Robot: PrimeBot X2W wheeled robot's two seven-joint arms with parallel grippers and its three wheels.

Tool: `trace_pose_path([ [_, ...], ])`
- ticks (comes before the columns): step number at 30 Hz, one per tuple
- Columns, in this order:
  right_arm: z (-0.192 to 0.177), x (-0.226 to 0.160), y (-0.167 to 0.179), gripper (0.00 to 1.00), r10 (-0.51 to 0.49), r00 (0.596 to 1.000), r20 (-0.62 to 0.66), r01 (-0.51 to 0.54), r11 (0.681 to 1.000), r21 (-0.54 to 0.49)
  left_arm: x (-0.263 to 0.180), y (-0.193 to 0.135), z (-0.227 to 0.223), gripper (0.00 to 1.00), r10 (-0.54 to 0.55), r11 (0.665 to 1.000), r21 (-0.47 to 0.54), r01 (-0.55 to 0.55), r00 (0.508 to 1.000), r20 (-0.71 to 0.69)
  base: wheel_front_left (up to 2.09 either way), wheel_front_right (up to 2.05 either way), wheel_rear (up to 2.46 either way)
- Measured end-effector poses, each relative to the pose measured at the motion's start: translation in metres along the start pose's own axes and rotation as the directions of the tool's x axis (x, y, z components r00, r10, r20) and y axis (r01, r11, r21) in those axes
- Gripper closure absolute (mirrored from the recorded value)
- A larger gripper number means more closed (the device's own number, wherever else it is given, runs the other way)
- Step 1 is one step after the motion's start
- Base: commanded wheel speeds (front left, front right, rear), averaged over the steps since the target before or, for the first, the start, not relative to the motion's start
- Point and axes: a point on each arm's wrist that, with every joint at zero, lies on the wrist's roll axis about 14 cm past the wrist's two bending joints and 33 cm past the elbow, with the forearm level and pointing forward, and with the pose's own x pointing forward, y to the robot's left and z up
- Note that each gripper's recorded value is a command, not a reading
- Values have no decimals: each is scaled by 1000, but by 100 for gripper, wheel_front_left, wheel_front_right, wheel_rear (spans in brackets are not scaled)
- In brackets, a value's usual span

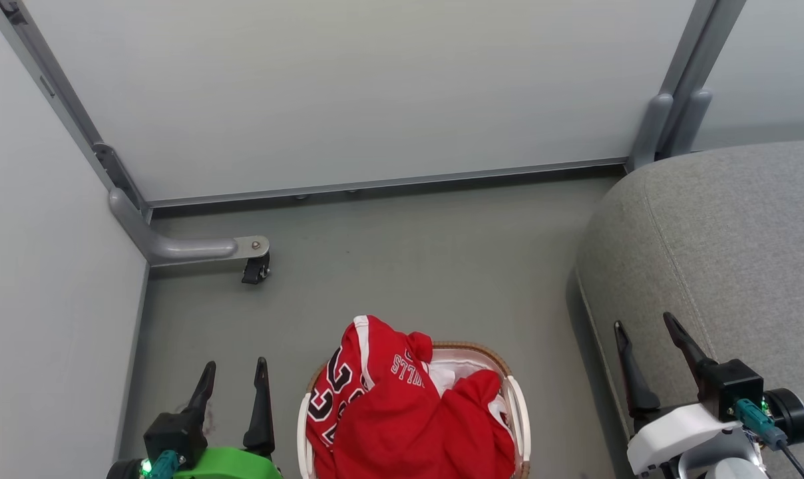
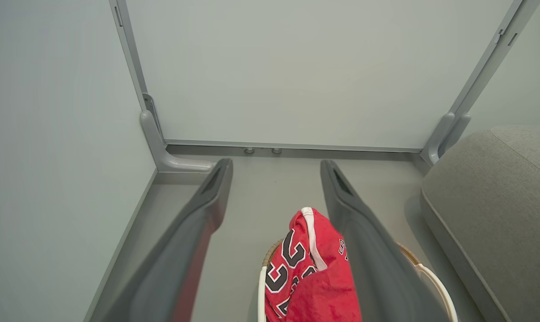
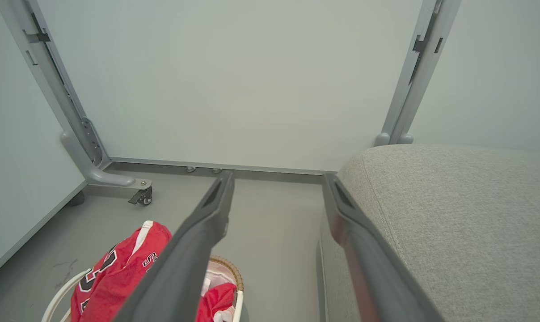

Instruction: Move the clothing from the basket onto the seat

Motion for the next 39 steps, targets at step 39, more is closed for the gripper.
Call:
trace_pose_path([
  [39,-10,29,-5,0,-5,1000,-15,5,1000,1,29,-31,-35,0,-124,991,45,130,985,-119,0,0,0],
])
